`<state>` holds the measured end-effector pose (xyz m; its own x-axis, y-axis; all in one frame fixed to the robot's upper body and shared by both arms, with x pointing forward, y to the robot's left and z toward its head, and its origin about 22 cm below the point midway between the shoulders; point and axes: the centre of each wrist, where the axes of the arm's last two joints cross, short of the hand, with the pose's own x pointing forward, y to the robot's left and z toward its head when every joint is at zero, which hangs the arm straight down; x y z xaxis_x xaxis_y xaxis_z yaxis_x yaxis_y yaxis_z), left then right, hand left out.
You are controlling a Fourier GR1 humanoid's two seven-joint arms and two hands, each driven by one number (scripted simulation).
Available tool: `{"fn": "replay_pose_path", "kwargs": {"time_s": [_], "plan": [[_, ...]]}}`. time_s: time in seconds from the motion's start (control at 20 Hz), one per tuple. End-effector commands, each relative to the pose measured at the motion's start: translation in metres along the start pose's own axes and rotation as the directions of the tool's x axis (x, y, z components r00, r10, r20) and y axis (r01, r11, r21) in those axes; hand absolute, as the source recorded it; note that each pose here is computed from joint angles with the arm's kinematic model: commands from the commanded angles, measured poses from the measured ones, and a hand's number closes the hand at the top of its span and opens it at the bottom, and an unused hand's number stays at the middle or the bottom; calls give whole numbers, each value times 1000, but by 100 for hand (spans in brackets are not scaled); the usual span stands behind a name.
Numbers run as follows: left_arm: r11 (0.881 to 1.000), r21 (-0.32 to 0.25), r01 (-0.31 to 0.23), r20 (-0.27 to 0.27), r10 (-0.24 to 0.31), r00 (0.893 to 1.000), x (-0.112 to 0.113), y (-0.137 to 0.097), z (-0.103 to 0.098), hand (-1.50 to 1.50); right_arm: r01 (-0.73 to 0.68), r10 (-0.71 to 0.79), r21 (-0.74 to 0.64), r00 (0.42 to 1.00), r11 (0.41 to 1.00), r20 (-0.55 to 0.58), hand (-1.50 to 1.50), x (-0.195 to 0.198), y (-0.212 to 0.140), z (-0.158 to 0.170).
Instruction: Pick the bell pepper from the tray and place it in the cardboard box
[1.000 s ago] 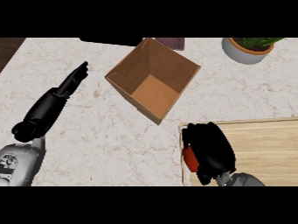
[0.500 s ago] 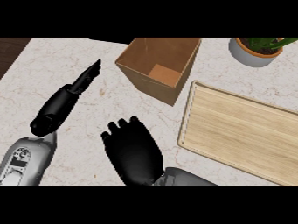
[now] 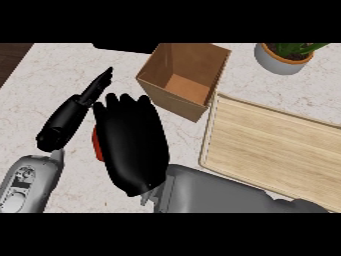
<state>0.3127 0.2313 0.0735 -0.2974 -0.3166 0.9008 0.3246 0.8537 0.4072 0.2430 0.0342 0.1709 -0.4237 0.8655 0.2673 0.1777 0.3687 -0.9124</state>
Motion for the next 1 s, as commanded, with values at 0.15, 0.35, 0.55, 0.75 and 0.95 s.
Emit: {"fn": "replay_pose_path", "kwargs": {"time_s": [0.15,0.35,0.55,0.75,0.95], "plan": [[999,32,-8,-15,8,1000,0,1,-3,0,65,-99,-160,972,985,-214,150,22,-31,-50],[999,32,12,-13,-11,1000,-14,21,18,0,71,-119,-172,952,983,-284,150,12,-25,-79],[998,58,-12,-24,13,1000,-9,17,21,0,-56,27,-82,949,995,-314,150,10,-29,-104],[998,62,3,-20,-2,1000,-13,10,22,0,-37,72,105,931,994,-357,150,-20,-11,-122],[996,84,-6,-22,8,1000,-18,4,16,0,36,73,280,927,959,-368,150,-40,-10,-136]]}}
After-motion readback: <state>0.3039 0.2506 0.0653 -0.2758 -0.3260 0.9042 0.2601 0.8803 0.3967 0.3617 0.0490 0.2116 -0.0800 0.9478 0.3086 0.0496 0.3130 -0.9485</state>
